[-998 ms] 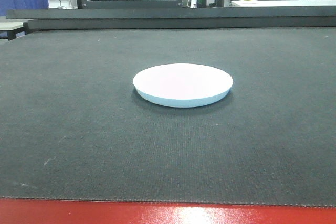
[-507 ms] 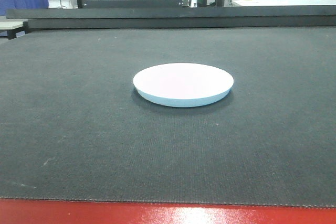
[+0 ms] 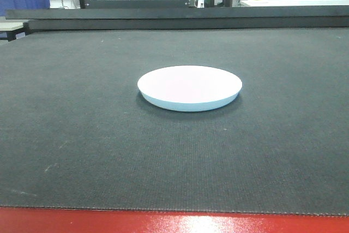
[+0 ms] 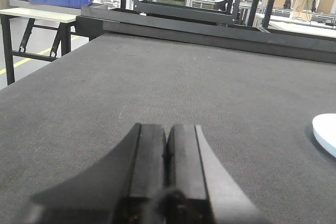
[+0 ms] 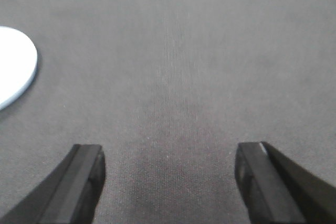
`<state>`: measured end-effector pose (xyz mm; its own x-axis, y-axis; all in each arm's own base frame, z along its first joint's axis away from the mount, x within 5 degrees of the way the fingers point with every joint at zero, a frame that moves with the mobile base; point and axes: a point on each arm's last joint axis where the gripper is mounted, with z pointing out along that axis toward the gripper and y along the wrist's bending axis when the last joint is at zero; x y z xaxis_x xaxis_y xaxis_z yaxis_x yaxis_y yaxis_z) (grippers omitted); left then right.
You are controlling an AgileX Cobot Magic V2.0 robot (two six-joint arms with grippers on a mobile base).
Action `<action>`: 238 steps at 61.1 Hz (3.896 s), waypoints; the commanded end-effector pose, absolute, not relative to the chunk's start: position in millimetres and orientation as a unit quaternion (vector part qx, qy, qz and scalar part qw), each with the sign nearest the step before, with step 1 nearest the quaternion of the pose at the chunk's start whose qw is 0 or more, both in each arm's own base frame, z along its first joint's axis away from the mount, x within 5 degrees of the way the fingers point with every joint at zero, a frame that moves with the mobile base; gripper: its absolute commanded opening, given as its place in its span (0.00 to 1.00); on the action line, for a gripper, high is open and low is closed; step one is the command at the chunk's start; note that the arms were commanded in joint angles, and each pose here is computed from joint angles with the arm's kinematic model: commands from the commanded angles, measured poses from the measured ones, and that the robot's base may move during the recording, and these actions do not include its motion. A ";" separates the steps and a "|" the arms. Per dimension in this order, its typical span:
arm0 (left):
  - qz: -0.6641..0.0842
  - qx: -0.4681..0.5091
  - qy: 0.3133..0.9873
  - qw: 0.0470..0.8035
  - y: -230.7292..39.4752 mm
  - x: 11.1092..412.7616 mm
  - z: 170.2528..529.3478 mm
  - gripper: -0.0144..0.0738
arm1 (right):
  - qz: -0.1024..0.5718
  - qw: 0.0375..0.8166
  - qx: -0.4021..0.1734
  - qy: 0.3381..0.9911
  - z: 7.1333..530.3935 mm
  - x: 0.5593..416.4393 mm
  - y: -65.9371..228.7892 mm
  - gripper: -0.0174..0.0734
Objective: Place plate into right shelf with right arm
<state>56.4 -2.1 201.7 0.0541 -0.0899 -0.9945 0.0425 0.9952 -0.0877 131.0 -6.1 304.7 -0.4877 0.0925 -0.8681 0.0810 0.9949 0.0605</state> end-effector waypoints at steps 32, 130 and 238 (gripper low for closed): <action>-0.051 -0.017 0.652 0.757 -2.2 55.0 208.0 0.11 | 0.093 0.472 -0.023 0.877 367.4 302.0 94.9 0.88; -0.051 -0.017 0.652 0.757 -2.2 55.0 208.0 0.11 | 0.044 0.381 -0.078 0.920 243.6 407.8 161.4 0.52; -0.051 -0.017 0.652 0.757 -2.2 55.0 208.0 0.11 | 0.060 0.470 -0.034 0.880 321.2 289.2 81.6 0.25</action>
<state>56.4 -2.1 201.7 0.0541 -0.0899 -0.9945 0.0425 0.9952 -0.0877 312.6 92.0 297.5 -0.6751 -0.0093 -0.7377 -0.0781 0.9952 0.0589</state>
